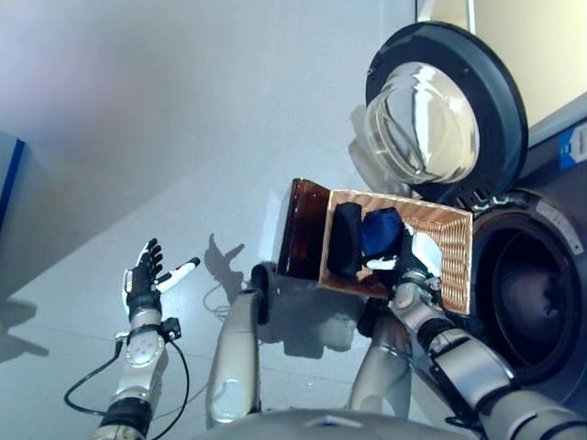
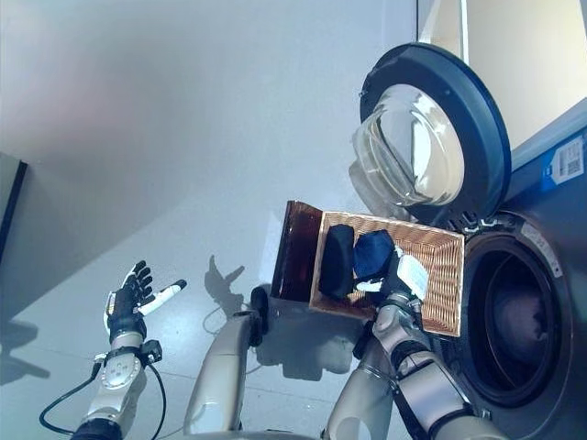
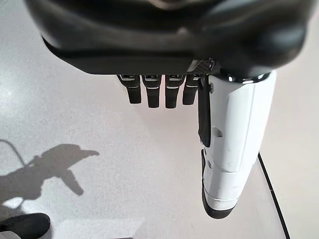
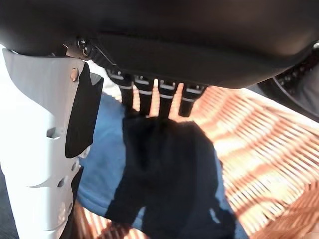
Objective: Pick up the clothes and place them into the washing machine
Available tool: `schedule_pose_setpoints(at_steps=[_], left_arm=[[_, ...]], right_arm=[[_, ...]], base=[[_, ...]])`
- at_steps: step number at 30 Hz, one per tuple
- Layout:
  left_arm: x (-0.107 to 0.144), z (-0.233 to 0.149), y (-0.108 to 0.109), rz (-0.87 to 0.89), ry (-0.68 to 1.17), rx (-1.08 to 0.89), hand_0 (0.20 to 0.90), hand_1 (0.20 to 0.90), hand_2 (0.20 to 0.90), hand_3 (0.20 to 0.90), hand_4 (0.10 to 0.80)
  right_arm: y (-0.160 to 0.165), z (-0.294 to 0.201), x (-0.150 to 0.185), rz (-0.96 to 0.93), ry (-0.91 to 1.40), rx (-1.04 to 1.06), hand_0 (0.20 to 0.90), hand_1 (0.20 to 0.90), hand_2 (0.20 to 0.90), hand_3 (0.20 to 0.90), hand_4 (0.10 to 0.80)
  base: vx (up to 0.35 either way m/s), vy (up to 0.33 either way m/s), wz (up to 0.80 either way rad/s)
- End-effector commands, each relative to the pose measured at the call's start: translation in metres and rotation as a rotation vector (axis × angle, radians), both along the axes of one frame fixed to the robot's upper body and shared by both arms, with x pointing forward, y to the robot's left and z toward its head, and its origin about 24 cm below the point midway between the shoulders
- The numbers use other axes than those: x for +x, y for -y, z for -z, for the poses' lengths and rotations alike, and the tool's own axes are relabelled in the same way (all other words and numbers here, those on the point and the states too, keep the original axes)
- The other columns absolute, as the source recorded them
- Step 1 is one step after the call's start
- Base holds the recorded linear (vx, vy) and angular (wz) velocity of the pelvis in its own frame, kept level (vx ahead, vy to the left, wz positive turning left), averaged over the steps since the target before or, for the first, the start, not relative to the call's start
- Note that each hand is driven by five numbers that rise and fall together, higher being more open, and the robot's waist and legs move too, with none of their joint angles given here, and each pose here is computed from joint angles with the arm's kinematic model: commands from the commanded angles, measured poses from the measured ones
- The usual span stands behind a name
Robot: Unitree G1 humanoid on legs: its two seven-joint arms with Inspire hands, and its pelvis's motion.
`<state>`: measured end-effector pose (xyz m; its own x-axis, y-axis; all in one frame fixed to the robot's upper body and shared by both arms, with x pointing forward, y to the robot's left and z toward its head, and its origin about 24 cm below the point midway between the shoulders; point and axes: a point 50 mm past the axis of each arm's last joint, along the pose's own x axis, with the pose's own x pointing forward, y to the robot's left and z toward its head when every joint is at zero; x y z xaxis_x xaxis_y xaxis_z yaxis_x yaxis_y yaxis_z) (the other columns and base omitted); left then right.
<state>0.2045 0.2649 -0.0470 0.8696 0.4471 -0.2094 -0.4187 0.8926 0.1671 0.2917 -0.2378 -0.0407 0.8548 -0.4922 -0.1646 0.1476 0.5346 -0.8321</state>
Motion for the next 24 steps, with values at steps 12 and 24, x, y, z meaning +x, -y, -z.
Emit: schedule_pose_setpoints(at_steps=[12,24], left_arm=[[-0.007,-0.032,-0.022,-0.016,0.145,0.092,0.900,0.900,0.900,0.900,0.800],[-0.012,-0.036,-0.026,-0.036,0.168,0.091,0.900,0.900,0.900,0.900,0.800]], right_arm=[[0.040,-0.015,-0.003,0.113,-0.001,-0.194,0.900,0.900,0.900,0.900,0.800],[0.040,-0.024,0.005,0.113,0.030,-0.195,0.900,0.900,0.900,0.900,0.800]], base=[[0.012,0.004,-0.01],[0.007,0.000,0.00]])
